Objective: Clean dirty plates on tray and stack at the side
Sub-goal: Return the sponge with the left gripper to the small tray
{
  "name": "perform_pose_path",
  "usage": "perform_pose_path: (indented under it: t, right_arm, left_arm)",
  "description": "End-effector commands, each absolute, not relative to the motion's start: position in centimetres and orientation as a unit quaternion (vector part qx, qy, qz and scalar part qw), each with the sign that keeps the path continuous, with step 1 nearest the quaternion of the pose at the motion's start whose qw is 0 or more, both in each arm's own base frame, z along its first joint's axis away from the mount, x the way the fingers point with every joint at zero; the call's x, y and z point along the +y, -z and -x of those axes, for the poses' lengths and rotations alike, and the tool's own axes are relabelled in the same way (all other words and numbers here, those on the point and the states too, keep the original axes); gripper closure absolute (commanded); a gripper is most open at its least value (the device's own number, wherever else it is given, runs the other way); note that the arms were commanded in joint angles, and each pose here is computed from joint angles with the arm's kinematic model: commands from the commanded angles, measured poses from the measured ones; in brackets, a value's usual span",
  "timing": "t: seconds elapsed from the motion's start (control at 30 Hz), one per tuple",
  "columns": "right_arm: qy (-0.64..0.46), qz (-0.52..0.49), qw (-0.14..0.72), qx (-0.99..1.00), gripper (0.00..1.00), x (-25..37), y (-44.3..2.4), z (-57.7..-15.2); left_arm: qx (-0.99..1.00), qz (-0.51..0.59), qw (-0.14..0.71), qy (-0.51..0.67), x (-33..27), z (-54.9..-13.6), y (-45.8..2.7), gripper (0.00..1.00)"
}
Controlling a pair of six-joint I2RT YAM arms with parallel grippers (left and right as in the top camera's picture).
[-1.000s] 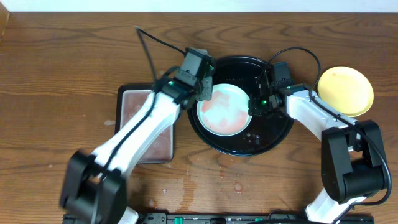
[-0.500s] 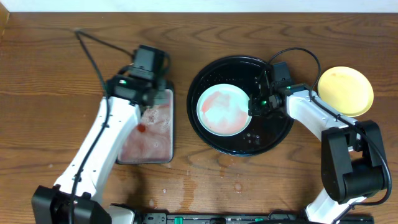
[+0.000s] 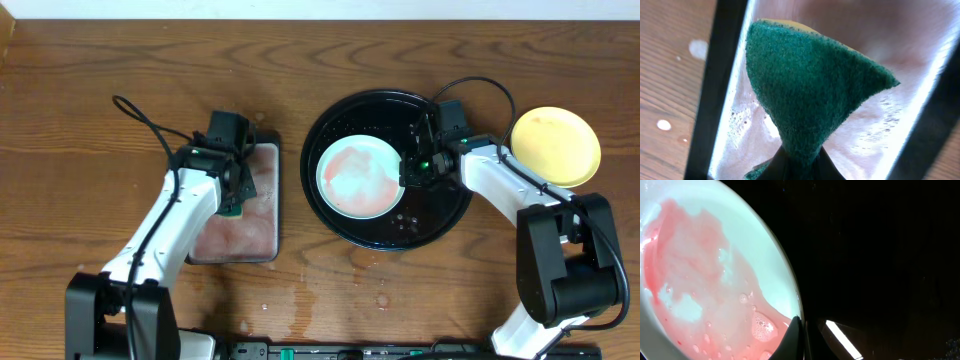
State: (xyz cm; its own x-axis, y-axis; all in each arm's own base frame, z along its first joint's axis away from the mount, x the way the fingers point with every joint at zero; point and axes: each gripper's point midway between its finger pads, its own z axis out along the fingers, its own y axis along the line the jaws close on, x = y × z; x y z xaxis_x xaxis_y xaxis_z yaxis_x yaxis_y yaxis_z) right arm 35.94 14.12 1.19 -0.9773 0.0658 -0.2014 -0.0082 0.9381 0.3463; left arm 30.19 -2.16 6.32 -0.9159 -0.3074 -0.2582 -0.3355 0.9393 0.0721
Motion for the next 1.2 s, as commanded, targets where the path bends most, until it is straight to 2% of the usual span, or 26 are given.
perform_pose_path:
  t: [0.0,0.03,0.07,0.27,0.53,0.67,0.77,0.9,1.07,1.1,1.13,1.17]
  right_arm:
    - [-0.178,-0.003,0.100,0.979,0.99,14.7,-1.0,-35.8]
    - [-0.178,-0.003,0.100,0.979,0.99,14.7,-1.0,-35.8]
    - [-0.178,-0.003,0.100,0.979,0.99,14.7,-1.0,-35.8]
    - [-0.178,-0.003,0.100,0.979,0.99,14.7,-1.0,-35.8]
    - [-0.185,0.000,0.112,0.976,0.99,14.8,-2.4,-35.9]
    - [-0.191,0.002,0.138,0.972,0.99,14.8,-4.6,-36.3]
    - [-0.199,0.001,0.183,0.963,0.99,14.2,-8.1,-37.0]
    - [-0.168,-0.009,0.239,0.956,0.99,12.4,-12.0,-37.2]
    - [-0.127,-0.022,0.291,0.948,0.99,10.2,-16.3,-36.1]
    - [-0.126,-0.022,0.287,0.949,0.97,10.2,-16.2,-35.9]
    - [-0.124,-0.022,0.278,0.952,0.88,10.1,-15.8,-35.7]
    - [-0.121,-0.023,0.269,0.955,0.72,10.1,-15.2,-35.5]
  left_arm:
    - [0.975,0.180,0.120,-0.059,-2.0,-30.1,-5.6,0.92]
    - [0.975,0.180,0.120,-0.058,-2.0,-30.1,-5.5,0.88]
    - [0.974,0.180,0.121,-0.058,-2.1,-30.2,-5.5,0.79]
    - [0.974,0.180,0.123,-0.057,-2.1,-30.3,-5.5,0.59]
    - [0.978,0.161,0.134,-0.012,-3.6,-30.9,-6.7,0.58]
    - [0.971,0.159,0.177,0.014,-4.1,-31.7,-9.8,0.50]
    - [0.957,0.160,0.239,0.035,-4.1,-31.7,-13.8,0.37]
    - [0.938,0.146,0.309,0.056,-4.0,-31.0,-18.4,0.31]
    - [0.903,0.144,0.397,0.085,-3.6,-28.9,-24.0,0.28]
    - [0.900,0.142,0.402,0.087,-3.6,-28.8,-24.4,0.28]
    - [0.898,0.139,0.407,0.088,-3.5,-28.5,-24.7,0.27]
    - [0.897,0.138,0.410,0.088,-3.5,-28.4,-24.9,0.27]
